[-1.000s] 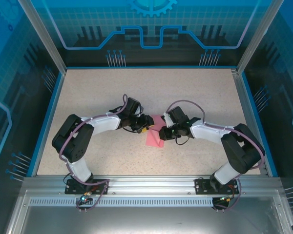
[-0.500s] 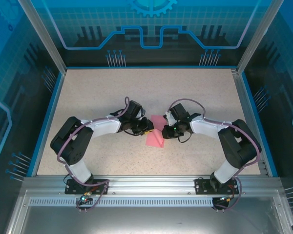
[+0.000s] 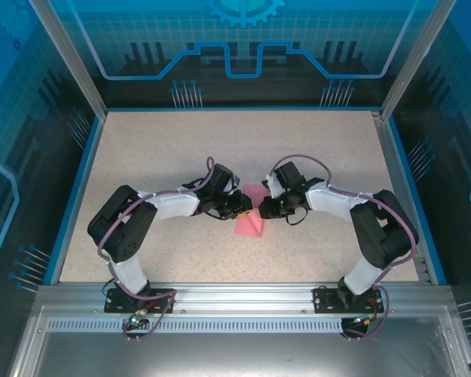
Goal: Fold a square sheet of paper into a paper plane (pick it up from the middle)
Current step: Fold the triangle a second time at the center of the table.
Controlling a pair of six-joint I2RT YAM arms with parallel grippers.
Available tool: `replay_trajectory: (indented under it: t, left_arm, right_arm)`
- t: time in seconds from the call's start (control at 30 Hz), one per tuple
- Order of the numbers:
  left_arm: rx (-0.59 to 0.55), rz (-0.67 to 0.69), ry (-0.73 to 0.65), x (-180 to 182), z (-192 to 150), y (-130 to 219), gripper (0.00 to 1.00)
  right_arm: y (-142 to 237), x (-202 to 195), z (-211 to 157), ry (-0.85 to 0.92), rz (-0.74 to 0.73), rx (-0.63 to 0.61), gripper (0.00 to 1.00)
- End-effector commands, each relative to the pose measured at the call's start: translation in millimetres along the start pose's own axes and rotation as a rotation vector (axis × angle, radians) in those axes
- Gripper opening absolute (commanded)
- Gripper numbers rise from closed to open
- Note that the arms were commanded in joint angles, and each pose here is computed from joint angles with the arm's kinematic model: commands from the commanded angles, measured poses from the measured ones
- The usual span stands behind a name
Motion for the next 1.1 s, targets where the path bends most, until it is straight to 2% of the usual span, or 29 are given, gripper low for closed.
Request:
replay_trajectory:
  t: [0.0, 0.47, 0.8, 0.9, 1.07]
  left_arm:
    - [0.023, -0.018, 0.004, -5.7, -0.6, -6.4, 0.23]
    - [0.02, -0.012, 0.021, -4.2, 2.7, -12.1, 0.22]
    - [0.021, -0.016, 0.023, -5.8, 3.2, -12.5, 0.22]
    - [0.022, -0.016, 0.027, -5.7, 3.4, -12.4, 0.23]
    - [0.022, -0.02, 0.023, -7.4, 2.8, -11.4, 0.23]
  right_arm:
    - [4.0, 1.1, 1.5, -0.002, 0.046, -0.015, 0.16]
    - [10.0, 7.6, -9.5, -0.083, 0.147, -0.094, 0.27]
    - [-0.5, -3.6, -9.8, -0.169, 0.157, -0.11, 0.28]
    - [-0.9, -4.5, -9.4, -0.179, 0.173, -0.124, 0.26]
    - [-1.5, -10.1, -10.3, -0.195, 0.172, -0.133, 0.12]
Point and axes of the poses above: each hand's point on the last joint's axis, 136 mm out from that joint toward the fingers, its own y axis back along the fingers, its own x axis along the line the jaws close on, z = x × y, the point moved 7 cm from there along y, back along the fingers, and after that the axes turned 15 degrees about y, right-handed, at the moved point
